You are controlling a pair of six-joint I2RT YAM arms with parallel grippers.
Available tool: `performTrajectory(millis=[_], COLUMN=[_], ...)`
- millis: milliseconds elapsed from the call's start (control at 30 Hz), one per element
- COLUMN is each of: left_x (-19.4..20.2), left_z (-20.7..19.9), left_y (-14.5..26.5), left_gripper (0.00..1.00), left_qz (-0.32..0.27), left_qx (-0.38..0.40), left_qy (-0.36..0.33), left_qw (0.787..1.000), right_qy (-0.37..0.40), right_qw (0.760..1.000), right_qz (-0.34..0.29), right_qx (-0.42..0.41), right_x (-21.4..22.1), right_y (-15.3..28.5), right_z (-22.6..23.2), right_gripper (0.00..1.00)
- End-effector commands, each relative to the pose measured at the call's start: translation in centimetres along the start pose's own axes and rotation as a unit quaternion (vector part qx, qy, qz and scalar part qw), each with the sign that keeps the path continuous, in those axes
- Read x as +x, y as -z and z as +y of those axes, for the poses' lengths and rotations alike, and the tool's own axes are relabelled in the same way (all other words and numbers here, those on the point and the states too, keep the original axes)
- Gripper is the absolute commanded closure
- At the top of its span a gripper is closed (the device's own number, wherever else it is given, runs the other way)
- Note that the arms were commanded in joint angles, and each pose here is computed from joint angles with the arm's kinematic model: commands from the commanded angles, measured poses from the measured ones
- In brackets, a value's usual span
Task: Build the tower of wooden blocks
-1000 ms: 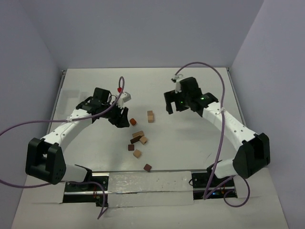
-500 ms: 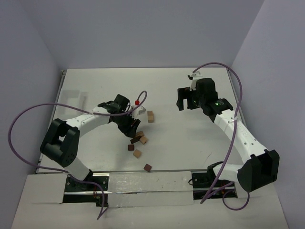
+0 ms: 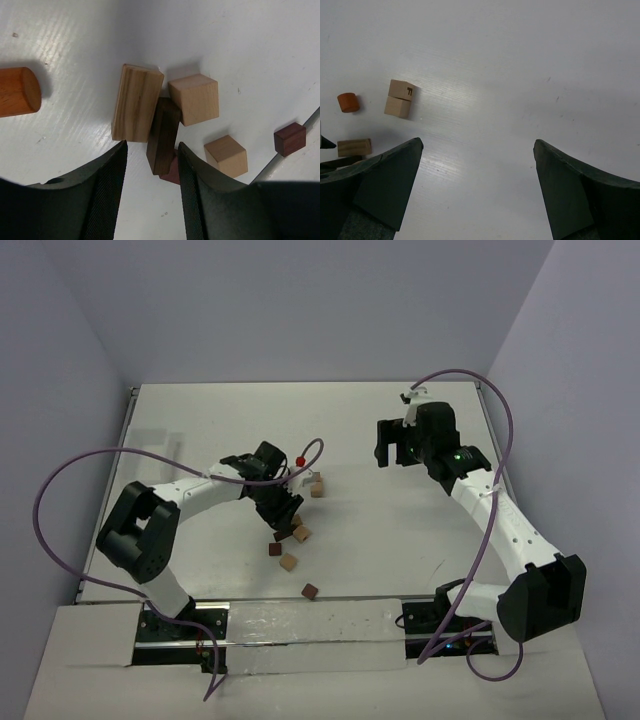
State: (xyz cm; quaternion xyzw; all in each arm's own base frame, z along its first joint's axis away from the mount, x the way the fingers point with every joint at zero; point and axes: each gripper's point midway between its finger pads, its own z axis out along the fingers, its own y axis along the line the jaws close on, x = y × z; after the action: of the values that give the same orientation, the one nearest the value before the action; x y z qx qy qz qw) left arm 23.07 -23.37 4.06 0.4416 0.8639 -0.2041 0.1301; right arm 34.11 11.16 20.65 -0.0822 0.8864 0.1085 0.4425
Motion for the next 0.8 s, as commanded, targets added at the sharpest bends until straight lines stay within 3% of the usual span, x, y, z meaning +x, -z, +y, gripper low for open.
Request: performTrajectory(millis=[0,233,300,500,633,767], left_x=[-0.9,-0.6,-0.5,-0.1,-0.2,-1.4], left_z=[0.3,0.5,0.5,-0.3,-0.7,-2.0], left_y=[-0.6,-0.9,-0.8,-0.9,-0.4,2.4], left_gripper=[0.50,0.57,0.66,0.78,0.99,1.00], left_qz=[-0.002,0.003,0.002,0.003,0.000,-0.037], left_qx=[-0.022,-0.035,-0.037,-0.024,-0.019,0.025], left_qy=[-0.022,-0.028,-0.029,-0.032,-0.033,-0.016], left_qw=[1.000,0.999,0.999,0.999,0.999,0.999], right_qy=[-0.007,-0.010,-0.009,-0.011,-0.009,0.017], right_qw=[0.999,0.999,0.999,0.999,0.999,0.998], right_qz=[-0.042,-0.042,-0.042,-0.037,-0.035,-0.054], right_qx=[0.018,0.021,0.020,0.008,-0.002,-0.042], right_x=[-2.1,-2.0,-2.0,-2.0,-2.2,-3.0], right_y=[0.4,0.3,0.3,0.2,0.2,1.1], right_z=[-0.8,-1.0,-0.9,-0.5,-0.1,1.2], right_gripper=[0.00,0.00,0.00,0.00,0.00,0.00])
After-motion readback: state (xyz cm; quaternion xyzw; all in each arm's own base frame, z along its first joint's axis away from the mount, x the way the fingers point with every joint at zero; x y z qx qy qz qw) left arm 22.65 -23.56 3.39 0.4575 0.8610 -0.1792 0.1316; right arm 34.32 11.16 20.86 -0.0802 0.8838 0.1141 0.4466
